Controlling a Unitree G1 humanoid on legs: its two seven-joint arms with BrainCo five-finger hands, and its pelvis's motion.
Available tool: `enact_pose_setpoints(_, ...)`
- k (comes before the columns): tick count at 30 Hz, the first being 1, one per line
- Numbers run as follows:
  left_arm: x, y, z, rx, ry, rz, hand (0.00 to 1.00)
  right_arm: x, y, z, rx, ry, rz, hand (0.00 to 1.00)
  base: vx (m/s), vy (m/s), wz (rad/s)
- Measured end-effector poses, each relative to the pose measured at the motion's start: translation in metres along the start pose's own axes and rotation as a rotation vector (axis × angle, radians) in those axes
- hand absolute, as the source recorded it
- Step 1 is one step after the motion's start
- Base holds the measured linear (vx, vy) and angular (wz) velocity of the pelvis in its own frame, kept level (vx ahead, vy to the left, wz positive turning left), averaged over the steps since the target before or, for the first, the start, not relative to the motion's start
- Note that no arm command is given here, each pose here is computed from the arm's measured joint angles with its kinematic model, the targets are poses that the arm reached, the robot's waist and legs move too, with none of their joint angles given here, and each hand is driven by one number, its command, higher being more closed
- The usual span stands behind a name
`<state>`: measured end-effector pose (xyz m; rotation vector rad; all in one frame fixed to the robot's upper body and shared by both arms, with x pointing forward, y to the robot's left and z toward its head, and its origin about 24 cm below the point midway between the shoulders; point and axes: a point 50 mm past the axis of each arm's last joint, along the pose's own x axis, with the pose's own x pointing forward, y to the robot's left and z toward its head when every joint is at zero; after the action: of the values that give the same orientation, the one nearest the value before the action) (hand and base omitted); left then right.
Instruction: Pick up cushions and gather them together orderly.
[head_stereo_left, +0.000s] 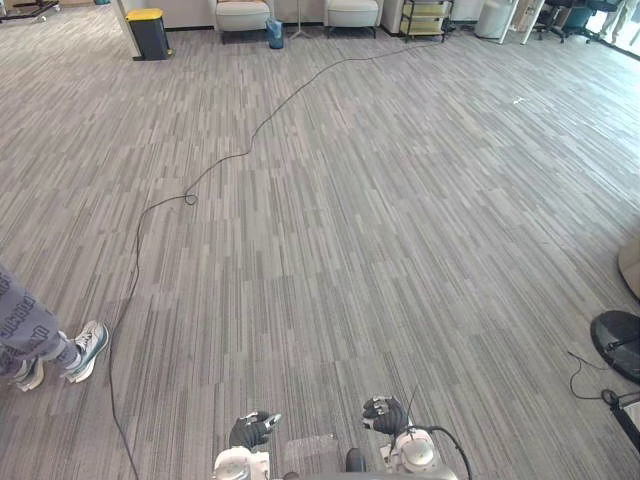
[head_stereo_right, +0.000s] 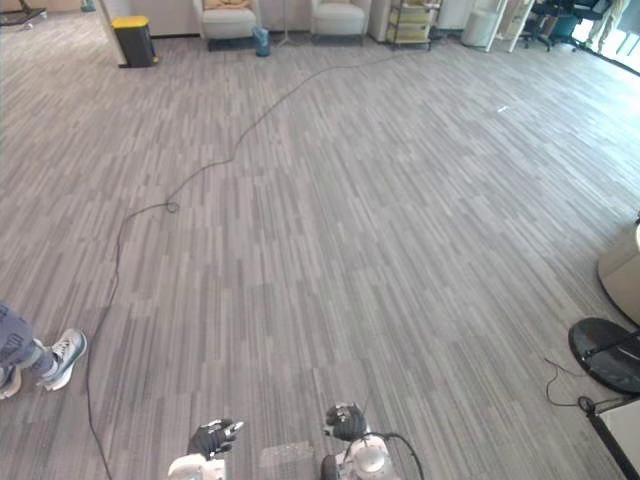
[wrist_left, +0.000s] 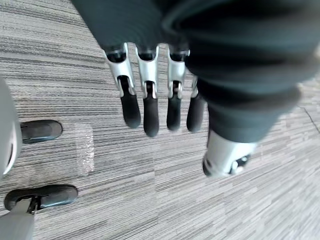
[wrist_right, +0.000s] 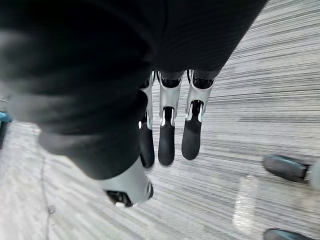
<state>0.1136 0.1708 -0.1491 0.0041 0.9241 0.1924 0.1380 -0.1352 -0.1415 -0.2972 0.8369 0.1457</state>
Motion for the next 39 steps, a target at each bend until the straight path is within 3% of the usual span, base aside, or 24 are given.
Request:
enact_pose_setpoints(16,0.004,0.016,-0.008,-0.076,0.072,0.068,0.0,0.002,-0.026,-0.023,0.301,0.15,-0.124,0.0,0.01,-0.002,0.1)
enact_pose_setpoints(39,0.003,0.031,-0.016,-0.046,0.122,0.08,0.0,-0.005,-0.037,-0.046,0.544,0.24,-0.21,0.0,-0.02,-0.01,0.11)
